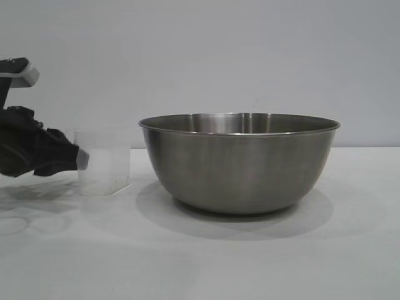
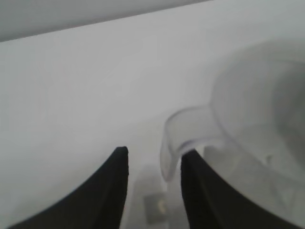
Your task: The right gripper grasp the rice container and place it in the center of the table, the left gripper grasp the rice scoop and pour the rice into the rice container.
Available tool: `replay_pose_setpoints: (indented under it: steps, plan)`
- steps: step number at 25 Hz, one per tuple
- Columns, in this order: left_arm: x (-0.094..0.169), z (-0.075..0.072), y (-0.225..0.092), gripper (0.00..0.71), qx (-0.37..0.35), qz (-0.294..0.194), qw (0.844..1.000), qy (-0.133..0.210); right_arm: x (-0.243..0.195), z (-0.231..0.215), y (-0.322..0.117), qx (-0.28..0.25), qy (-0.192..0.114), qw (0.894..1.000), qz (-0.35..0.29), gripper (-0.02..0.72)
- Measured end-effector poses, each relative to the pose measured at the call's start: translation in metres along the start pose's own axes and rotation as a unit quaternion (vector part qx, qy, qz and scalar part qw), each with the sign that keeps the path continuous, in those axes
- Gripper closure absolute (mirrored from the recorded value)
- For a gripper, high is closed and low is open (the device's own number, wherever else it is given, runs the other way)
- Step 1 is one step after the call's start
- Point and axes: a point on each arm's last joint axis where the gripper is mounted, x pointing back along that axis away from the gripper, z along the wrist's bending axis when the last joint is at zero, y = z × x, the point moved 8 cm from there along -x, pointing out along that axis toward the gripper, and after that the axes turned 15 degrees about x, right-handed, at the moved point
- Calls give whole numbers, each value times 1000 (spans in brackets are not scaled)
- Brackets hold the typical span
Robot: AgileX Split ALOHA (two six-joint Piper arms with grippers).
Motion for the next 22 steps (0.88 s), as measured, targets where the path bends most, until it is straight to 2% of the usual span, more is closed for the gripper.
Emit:
replay_pose_setpoints:
  steps: [1, 2, 5, 9, 11, 15, 18, 20, 22]
  plan:
    - [3, 0, -4, 475, -3, 6, 1000, 3, 0, 0, 0, 0, 0, 1000, 0, 465]
    - [7, 0, -8, 434, -4, 13, 1000, 6, 0, 0, 0, 0, 0, 1000, 0, 465]
    - [21, -1, -12, 449, -2, 23, 1000, 16, 0, 0, 0, 0, 0, 1000, 0, 465]
    - [39, 9, -2, 449, 10, 9, 998, 57, 0, 0, 0, 0, 0, 1000, 0, 465]
    - [46, 21, 5, 449, 23, -4, 996, 85, 0, 0, 0, 0, 0, 1000, 0, 465]
    - [53, 67, 25, 449, 61, -43, 987, 144, 0, 0, 0, 0, 0, 1000, 0, 465]
    - [54, 98, 50, 449, 81, -89, 978, 169, 0, 0, 0, 0, 0, 1000, 0, 465]
    - [52, 106, 67, 449, 82, -112, 975, 173, 0, 0, 0, 0, 0, 1000, 0, 465]
    - [51, 103, 84, 449, 71, -120, 976, 165, 0, 0, 0, 0, 0, 1000, 0, 465]
